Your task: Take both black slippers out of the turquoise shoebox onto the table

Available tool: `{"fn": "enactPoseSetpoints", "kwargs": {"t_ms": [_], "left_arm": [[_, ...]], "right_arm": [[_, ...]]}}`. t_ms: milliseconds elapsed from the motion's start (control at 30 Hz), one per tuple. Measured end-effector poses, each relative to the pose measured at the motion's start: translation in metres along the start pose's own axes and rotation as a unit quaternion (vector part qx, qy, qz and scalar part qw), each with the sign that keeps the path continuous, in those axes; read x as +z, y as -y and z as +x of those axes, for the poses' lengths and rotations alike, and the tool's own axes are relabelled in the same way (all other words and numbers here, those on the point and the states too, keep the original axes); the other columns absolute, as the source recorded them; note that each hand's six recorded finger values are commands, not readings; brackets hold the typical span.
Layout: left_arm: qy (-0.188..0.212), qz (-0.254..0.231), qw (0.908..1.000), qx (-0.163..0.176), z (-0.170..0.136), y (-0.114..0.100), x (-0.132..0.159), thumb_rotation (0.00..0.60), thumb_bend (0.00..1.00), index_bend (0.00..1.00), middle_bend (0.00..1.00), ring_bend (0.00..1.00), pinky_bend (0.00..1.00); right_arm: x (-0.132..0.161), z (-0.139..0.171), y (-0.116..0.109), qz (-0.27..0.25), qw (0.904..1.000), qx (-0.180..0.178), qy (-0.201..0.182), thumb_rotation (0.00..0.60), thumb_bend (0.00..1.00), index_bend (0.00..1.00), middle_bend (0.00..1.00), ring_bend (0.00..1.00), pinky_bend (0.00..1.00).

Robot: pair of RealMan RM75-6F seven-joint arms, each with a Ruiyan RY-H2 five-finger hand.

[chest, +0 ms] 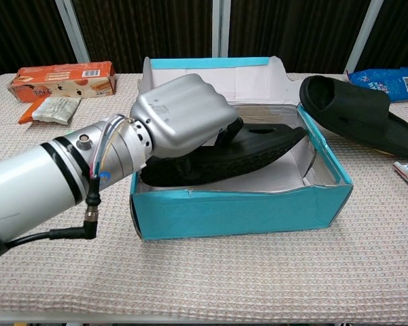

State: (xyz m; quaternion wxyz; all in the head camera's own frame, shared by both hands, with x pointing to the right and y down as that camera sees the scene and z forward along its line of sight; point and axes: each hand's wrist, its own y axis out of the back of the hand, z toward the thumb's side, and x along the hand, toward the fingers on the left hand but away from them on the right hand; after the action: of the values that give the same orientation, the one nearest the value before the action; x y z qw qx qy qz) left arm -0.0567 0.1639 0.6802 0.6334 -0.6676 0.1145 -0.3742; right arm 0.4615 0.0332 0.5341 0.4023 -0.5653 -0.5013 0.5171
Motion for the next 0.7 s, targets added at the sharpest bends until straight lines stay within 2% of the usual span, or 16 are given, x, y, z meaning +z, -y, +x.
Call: {"fn": "enactPoseSetpoints", "kwargs": {"t_ms": [133, 233, 300, 367, 400, 467, 533, 700], "left_arm": [[-0.004, 0.024, 0.9997, -0.005, -0.005, 0.009, 0.0, 0.6, 0.27, 0.3, 0.44, 0.52, 0.74], [-0.022, 0.012, 0.9993, -0.026, -0.007, 0.017, -0.005, 0.6, 0.26, 0.25, 0.4, 0.47, 0.71], [-0.036, 0.001, 0.9985, -0.04, -0.007, 0.023, -0.009, 0.6, 0.26, 0.25, 0.4, 0.47, 0.7], [-0.045, -0.01, 0.9977, -0.05, -0.007, 0.027, -0.012, 0.6, 0.26, 0.3, 0.42, 0.47, 0.71], [-0.047, -0.014, 0.9973, -0.055, -0.006, 0.029, -0.013, 0.6, 0.26, 0.36, 0.44, 0.48, 0.71], [-0.045, -0.015, 0.9972, -0.058, -0.006, 0.03, -0.012, 0.6, 0.26, 0.49, 0.55, 0.55, 0.72], [-0.042, -0.021, 0.9973, -0.057, -0.006, 0.03, -0.011, 0.6, 0.27, 0.57, 0.63, 0.63, 0.76], [-0.045, -0.063, 0.9963, -0.038, -0.003, 0.025, -0.013, 0.6, 0.31, 0.64, 0.73, 0.72, 0.85]], "right_arm": [[-0.001, 0.001, 0.001, -0.002, 1.0, 0.002, 0.001, 0.6, 0.0, 0.0, 0.0, 0.0, 0.0], [-0.002, 0.001, 0.002, -0.001, 1.0, 0.004, 0.003, 0.6, 0.0, 0.0, 0.0, 0.0, 0.0], [-0.002, 0.001, 0.002, -0.001, 1.0, 0.004, 0.003, 0.6, 0.0, 0.0, 0.0, 0.0, 0.0], [-0.003, 0.001, 0.002, -0.001, 1.0, 0.003, 0.004, 0.6, 0.0, 0.0, 0.0, 0.0, 0.0], [-0.003, 0.001, 0.002, -0.001, 1.0, 0.002, 0.004, 0.6, 0.0, 0.0, 0.0, 0.0, 0.0], [-0.004, 0.001, 0.002, -0.002, 1.0, 0.003, 0.005, 0.6, 0.0, 0.0, 0.0, 0.0, 0.0], [-0.004, 0.001, 0.002, -0.001, 1.0, 0.003, 0.005, 0.6, 0.0, 0.0, 0.0, 0.0, 0.0], [-0.006, 0.002, 0.002, 0.0, 1.0, 0.003, 0.008, 0.6, 0.0, 0.0, 0.0, 0.0, 0.0]]}}
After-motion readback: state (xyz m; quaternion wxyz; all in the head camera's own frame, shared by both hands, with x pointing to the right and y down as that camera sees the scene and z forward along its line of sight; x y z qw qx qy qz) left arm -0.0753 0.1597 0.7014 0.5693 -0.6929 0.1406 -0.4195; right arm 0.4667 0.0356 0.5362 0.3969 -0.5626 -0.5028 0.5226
